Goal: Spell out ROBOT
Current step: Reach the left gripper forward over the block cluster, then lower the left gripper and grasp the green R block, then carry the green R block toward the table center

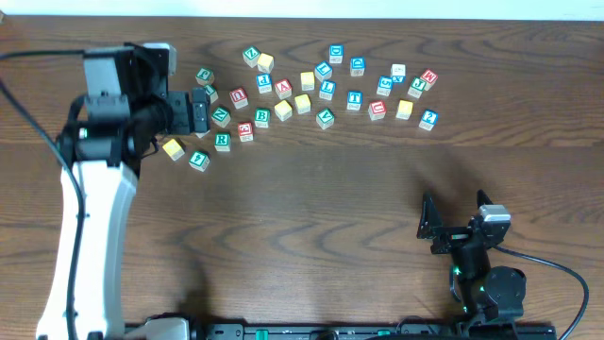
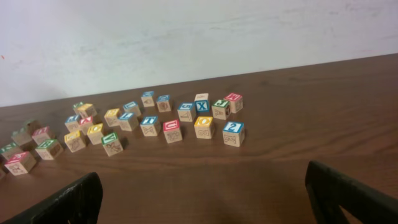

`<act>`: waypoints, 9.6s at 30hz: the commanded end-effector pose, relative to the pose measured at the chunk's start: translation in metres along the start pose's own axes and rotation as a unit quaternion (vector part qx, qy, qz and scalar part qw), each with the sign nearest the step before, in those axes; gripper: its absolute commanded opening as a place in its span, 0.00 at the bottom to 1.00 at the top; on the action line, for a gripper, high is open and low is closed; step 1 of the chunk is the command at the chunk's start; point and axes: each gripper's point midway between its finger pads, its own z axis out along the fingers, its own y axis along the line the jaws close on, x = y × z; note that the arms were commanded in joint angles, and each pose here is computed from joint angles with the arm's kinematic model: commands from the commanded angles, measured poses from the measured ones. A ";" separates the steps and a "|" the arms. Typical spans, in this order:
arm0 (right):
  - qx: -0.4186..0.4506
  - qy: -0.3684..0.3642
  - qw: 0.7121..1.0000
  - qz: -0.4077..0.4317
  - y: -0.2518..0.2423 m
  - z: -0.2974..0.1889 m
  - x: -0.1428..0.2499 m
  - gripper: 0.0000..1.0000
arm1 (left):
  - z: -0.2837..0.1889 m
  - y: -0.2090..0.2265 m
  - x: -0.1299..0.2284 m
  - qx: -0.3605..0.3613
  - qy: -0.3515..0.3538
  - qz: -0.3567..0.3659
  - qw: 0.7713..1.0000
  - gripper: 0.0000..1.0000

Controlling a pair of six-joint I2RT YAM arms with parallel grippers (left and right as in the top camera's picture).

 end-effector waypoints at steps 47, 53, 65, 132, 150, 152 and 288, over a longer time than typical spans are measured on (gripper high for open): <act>0.002 0.000 1.000 -0.007 -0.001 0.000 0.001 0.99 | 0.185 -0.076 0.036 -0.012 0.155 -0.011 0.988 0.74; 0.002 0.000 1.000 -0.007 -0.001 0.000 0.001 0.99 | 0.207 -0.082 0.052 -0.011 0.171 -0.004 0.985 0.69; 0.002 0.000 1.000 -0.007 -0.001 0.000 0.001 0.99 | 0.206 -0.055 0.061 -0.100 0.177 -0.078 0.976 0.63; 0.002 0.000 1.000 -0.007 -0.001 0.000 0.001 0.99 | 0.197 0.003 0.139 -0.077 0.304 -0.052 0.948 0.54; 0.002 0.000 1.000 -0.007 -0.001 0.000 0.001 0.99 | 0.202 0.002 0.129 -0.074 0.282 -0.051 0.955 0.34; 0.002 0.000 1.000 -0.007 -0.001 0.000 0.001 0.99 | 0.200 0.002 0.126 -0.074 0.280 -0.051 0.956 0.31; 0.002 0.000 1.000 -0.007 -0.001 0.000 0.001 0.99 | 0.198 -0.131 0.167 -0.048 0.306 -0.064 0.949 0.38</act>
